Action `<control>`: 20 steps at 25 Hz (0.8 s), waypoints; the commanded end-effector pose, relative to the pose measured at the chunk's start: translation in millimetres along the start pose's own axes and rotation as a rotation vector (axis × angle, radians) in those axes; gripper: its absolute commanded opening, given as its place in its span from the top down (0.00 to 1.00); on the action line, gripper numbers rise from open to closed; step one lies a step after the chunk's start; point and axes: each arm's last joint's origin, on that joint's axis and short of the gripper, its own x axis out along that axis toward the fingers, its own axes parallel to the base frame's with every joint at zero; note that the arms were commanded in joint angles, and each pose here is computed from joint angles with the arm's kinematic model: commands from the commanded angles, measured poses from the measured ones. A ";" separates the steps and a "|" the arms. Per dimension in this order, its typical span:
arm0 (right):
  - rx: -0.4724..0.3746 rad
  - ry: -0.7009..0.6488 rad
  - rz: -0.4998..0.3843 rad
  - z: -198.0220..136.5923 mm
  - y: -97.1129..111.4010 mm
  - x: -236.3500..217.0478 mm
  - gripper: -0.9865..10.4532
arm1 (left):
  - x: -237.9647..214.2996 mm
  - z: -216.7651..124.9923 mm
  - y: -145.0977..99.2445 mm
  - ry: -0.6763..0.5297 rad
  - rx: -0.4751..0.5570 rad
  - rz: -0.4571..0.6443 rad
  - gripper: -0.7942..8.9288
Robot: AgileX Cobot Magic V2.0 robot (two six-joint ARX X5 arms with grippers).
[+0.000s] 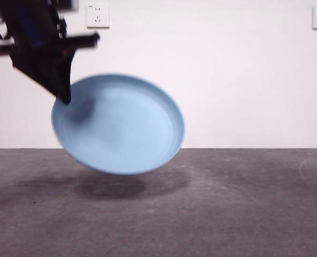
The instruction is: Pick up the plate,pick up the cloth,clean the plate with the cloth
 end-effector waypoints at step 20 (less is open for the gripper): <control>-0.050 0.092 -0.308 -9.7 -10.3 -85.4 0.92 | 91.1 -14.6 27.0 0.214 -0.033 0.080 0.49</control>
